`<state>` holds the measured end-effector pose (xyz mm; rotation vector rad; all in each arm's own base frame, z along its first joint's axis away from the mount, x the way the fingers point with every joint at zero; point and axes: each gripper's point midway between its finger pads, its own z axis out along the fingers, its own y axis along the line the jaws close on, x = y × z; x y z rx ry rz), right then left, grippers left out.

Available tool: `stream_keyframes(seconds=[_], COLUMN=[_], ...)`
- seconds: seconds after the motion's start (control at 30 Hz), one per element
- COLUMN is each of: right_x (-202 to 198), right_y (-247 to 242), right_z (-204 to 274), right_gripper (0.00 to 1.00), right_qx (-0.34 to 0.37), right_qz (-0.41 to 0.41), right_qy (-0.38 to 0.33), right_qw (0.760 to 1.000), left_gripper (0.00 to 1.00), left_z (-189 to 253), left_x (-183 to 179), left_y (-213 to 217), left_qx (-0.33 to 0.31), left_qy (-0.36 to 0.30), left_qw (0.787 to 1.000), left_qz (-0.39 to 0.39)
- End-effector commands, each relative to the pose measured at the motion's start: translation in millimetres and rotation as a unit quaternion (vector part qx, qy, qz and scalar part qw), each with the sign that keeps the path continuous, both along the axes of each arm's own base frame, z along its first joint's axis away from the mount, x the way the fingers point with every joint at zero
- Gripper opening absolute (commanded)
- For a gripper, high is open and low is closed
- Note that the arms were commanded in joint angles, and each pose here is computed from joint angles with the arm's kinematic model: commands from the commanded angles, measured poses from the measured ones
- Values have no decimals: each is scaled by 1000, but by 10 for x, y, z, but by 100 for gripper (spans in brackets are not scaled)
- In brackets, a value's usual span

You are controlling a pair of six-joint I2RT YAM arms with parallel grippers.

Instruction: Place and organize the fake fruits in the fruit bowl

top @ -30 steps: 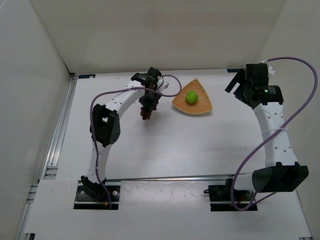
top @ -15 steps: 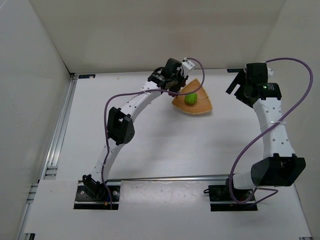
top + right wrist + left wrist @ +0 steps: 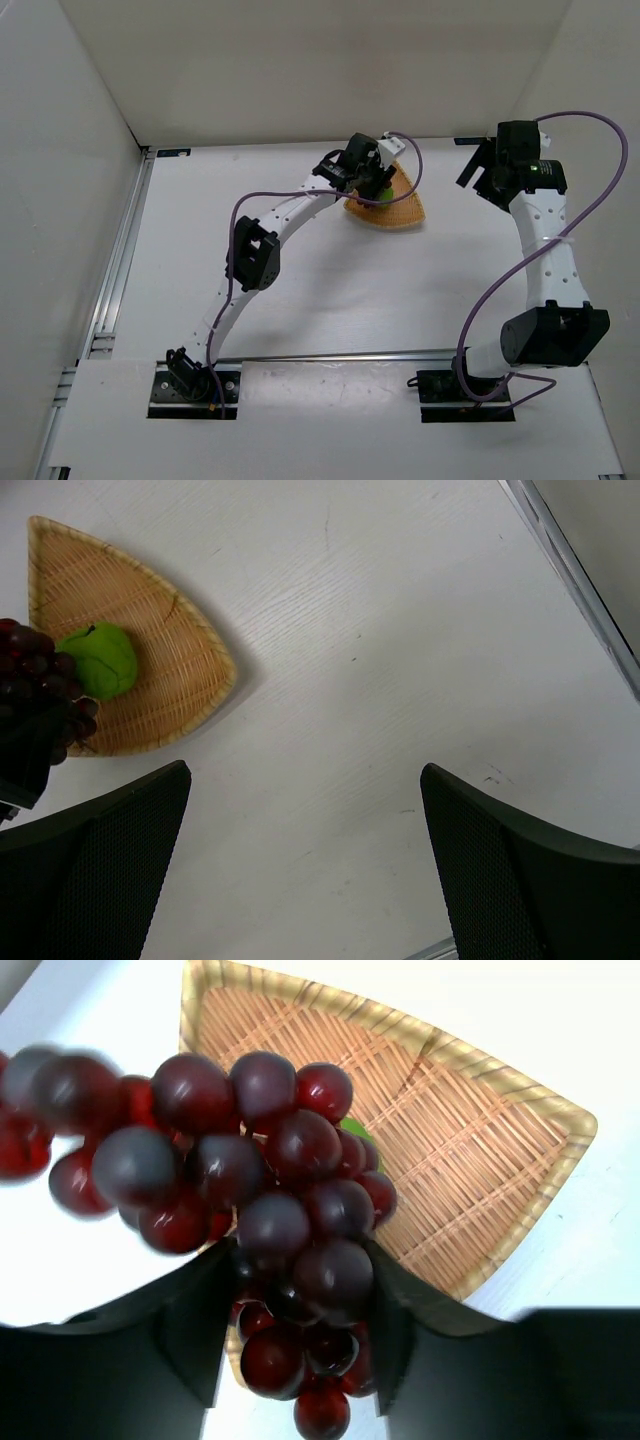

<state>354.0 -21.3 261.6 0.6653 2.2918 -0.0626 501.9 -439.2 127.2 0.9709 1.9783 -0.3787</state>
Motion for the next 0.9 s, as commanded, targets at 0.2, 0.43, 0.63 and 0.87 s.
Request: stream_keyframes(seconds=[0.2,0.43,0.63,0.87], right_x=[-15,-49,-116,-160], right_y=[-67,-68,-55,2], right_z=[177,194,213,188], right_gripper=[100,100,100,100], right_qx=[-21,-21,-21,-7], right_qz=[4,4,11,18], right_qy=[-11,-11,-14,-14], right_qw=[1000,1000,1000,1000], left_gripper=[82,100,100,100], left_z=[137,412,582,1111], left_x=[-181,-322,-393,-458], left_y=[-200,-323,-330,-302], left_qx=[-45,-51,-45,-52], left_qy=[16,-8,-28,-80], left_qw=[998,998,997,995], left_qz=[-29,-46,-47,-23])
